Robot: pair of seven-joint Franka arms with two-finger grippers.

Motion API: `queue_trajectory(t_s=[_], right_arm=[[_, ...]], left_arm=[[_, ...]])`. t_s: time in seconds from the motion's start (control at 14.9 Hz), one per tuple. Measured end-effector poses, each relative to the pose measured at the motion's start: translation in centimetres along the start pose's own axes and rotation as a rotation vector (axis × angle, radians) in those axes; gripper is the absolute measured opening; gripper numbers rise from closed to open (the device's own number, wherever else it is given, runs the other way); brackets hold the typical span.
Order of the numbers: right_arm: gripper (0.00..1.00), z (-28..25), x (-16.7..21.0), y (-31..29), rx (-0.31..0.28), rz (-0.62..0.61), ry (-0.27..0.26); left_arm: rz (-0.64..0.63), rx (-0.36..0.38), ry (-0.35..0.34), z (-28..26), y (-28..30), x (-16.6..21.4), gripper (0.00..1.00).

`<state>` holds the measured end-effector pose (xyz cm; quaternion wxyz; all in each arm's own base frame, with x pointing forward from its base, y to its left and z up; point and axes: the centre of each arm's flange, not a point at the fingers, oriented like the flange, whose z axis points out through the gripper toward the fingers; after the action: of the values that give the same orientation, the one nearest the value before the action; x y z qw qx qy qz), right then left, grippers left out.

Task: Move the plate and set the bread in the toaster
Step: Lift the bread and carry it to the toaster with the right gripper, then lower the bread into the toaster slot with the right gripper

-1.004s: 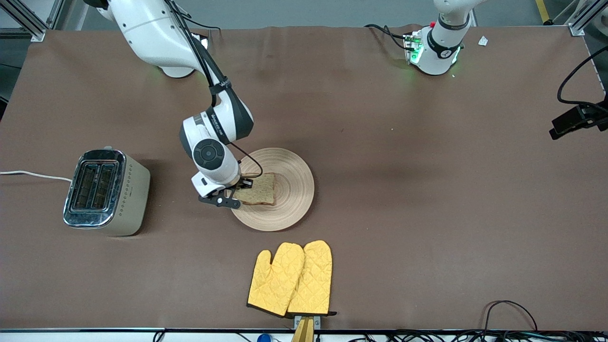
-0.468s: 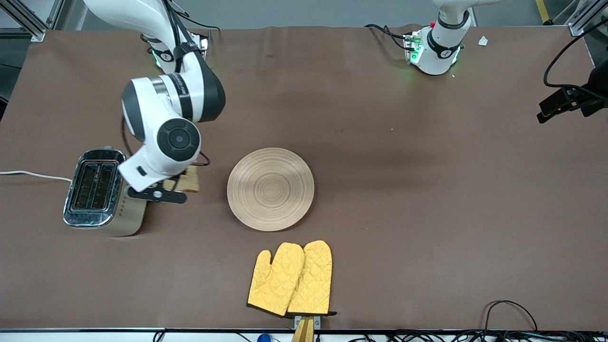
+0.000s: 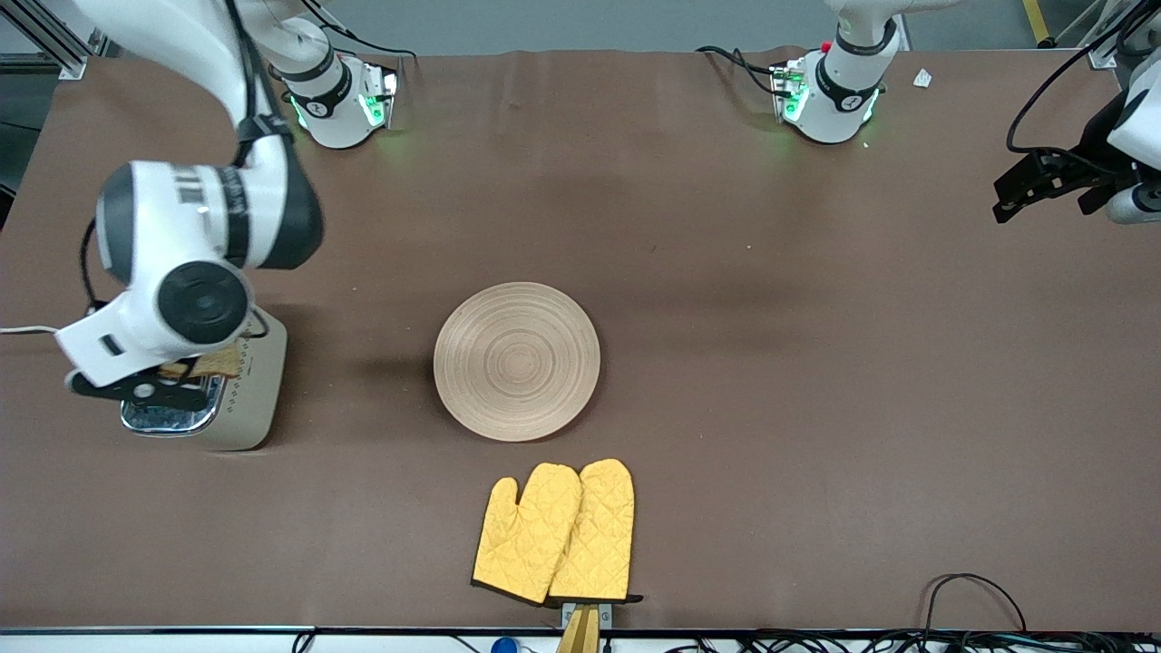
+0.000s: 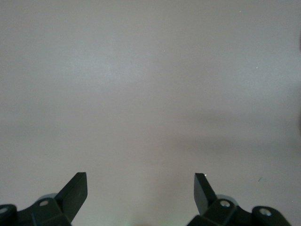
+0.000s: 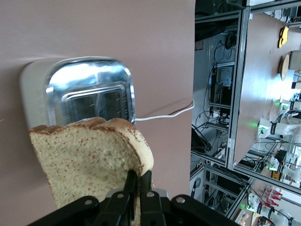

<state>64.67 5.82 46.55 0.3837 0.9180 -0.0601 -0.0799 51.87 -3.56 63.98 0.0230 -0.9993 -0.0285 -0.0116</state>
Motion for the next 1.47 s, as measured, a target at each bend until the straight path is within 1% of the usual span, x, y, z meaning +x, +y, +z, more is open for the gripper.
queue_trajectory(t_s=[0.13,0.27,0.4,0.67,0.87,1.47], right_arm=[[0.07,2.3,0.9,1.4,-0.017,0.019,-0.01],[0.07,3.6,1.5,2.7,-0.044,0.034,-0.008],[0.07,4.4,1.8,3.3,-0.058,0.04,-0.009],[0.07,5.6,2.0,1.9,-0.072,0.007,0.017],[0.07,6.4,2.1,1.2,-0.087,-0.012,0.027],[0.07,6.3,1.7,-0.1,-0.096,-0.031,0.031]], left_arm=[[0.001,-0.004,-0.001,0.2,0.1,0.2,1.0],[0.001,-0.024,-0.001,0.2,0.3,0.3,1.0],[0.001,-0.029,0.0,0.2,0.3,0.4,1.0],[0.0,-0.029,-0.003,0.2,0.3,0.4,1.0],[-0.001,-0.029,-0.004,0.2,0.2,0.4,1.0],[-0.011,-0.028,-0.009,0.3,-0.3,0.4,1.0]])
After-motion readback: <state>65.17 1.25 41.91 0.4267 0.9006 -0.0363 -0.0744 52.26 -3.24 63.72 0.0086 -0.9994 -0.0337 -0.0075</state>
